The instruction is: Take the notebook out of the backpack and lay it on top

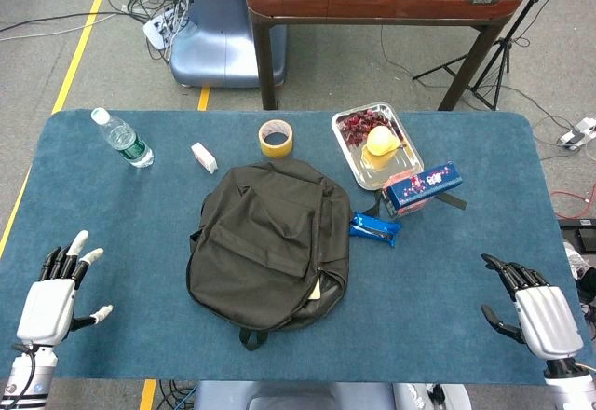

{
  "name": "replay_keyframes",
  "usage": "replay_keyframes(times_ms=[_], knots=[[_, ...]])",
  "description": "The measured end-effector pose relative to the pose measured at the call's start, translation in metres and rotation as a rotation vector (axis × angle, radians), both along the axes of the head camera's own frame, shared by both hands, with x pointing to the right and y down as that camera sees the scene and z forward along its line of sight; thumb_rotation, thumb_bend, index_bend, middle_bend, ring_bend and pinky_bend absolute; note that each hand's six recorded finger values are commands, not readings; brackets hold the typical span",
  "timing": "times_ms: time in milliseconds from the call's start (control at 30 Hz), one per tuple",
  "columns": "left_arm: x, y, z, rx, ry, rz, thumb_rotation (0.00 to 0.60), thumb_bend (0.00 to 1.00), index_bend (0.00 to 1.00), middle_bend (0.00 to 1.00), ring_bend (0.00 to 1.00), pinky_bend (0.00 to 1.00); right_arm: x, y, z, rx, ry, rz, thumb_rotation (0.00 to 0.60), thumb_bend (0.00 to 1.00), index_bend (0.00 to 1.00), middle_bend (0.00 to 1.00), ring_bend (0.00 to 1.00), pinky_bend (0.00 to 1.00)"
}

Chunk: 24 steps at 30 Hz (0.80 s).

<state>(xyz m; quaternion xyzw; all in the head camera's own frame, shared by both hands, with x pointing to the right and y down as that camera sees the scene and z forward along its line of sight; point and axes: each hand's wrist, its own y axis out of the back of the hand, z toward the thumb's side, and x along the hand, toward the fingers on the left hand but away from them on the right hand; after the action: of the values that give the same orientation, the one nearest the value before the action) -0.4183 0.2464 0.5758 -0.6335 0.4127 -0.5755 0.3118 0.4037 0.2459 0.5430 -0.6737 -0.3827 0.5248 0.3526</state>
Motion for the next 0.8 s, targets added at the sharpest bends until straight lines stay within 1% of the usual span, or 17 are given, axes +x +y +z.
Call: replay_keyframes(times_ms=[267,400,500,633,800], knots=[[0.001,0.0,0.003,-0.012,0.014,0.021,0.6,0.04,0.19,0.0,0.0,0.0,-0.002,-0.004,-0.004,0.015,0.002,-0.008,0.6,0.31,0.17,0.29,0.24,0.35],[0.005,-0.001,0.007,-0.034,0.029,0.05,0.6,0.05,0.19,0.0,0.0,0.0,-0.002,-0.012,-0.012,0.057,0.012,-0.009,0.6,0.31,0.17,0.29,0.24,0.35],[0.011,-0.002,0.011,-0.059,0.06,0.079,0.6,0.04,0.19,0.0,0.0,0.0,-0.003,-0.02,-0.019,0.091,0.023,-0.01,0.6,0.31,0.17,0.29,0.24,0.35],[0.024,-0.002,0.02,-0.106,0.118,0.14,0.6,0.04,0.19,0.0,0.0,0.0,-0.007,-0.029,-0.028,0.112,0.026,-0.017,0.6,0.31,0.17,0.29,0.24,0.35],[0.046,-0.005,0.036,-0.161,0.186,0.257,0.6,0.04,0.18,0.0,0.0,0.0,-0.011,-0.035,-0.033,0.13,0.031,-0.025,0.6,0.31,0.17,0.29,0.24,0.35]])
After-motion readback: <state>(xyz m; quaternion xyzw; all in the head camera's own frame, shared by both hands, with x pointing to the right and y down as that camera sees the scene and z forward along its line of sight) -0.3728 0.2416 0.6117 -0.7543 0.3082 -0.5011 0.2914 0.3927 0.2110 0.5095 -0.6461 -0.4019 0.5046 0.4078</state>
